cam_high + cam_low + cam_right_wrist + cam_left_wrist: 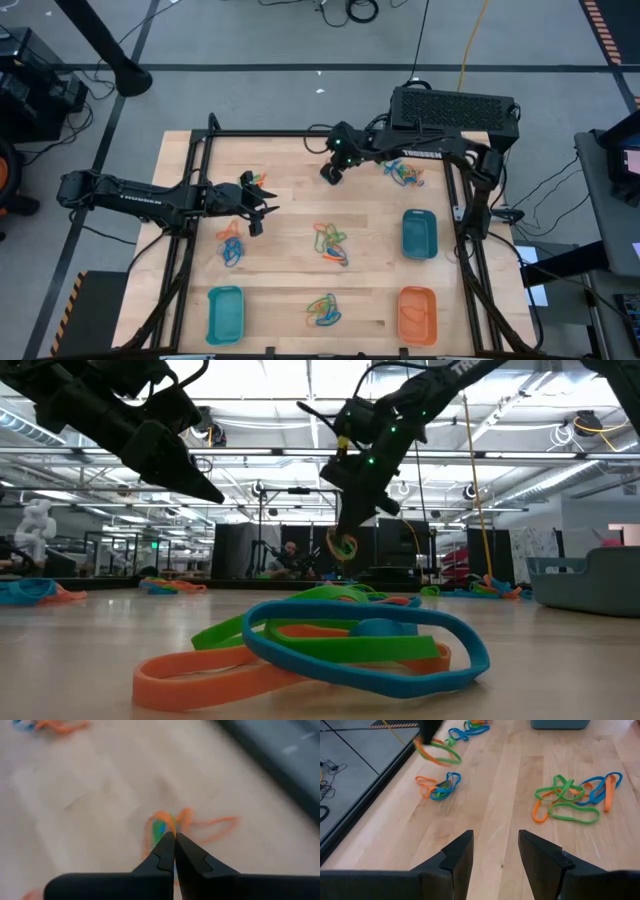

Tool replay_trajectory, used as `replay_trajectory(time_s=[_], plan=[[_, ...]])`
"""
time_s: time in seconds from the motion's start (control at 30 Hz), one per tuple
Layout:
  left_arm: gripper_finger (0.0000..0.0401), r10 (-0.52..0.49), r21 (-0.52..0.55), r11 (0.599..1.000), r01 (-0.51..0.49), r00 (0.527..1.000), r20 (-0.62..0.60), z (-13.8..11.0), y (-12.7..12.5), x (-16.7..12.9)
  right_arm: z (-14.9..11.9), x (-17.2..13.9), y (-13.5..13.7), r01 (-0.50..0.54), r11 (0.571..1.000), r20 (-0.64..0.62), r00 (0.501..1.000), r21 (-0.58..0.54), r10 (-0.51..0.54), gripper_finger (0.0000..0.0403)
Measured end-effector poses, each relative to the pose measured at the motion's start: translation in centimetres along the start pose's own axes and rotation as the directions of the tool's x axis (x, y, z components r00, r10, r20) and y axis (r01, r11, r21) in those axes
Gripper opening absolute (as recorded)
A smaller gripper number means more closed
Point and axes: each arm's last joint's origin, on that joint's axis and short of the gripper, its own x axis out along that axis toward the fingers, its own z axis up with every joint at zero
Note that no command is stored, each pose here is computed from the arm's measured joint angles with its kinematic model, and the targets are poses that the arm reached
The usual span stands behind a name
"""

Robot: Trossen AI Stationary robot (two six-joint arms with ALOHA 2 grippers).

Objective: Sort rubber bands into baskets
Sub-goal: Put the orange rubber band into the orange bin

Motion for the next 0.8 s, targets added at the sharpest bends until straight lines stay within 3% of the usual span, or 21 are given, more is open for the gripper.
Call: replay_trajectory(time_s=[0.3,0.8], plan=[[0.0164,0.000,-0.001,1.000,0.000,1.000,0.000,0.0,0.0,0.0,-2.0,4.7,0.3,-0.006,1.000,-0.127,0.992,0.008,0.007,0.0000],[0.0164,0.000,0.000,1.000,0.000,1.000,0.000,0.0,0.0,0.0,-1.8,5.3,0.3,-0.018,1.000,-0.088,0.996,-0.014,0.017,0.0036]])
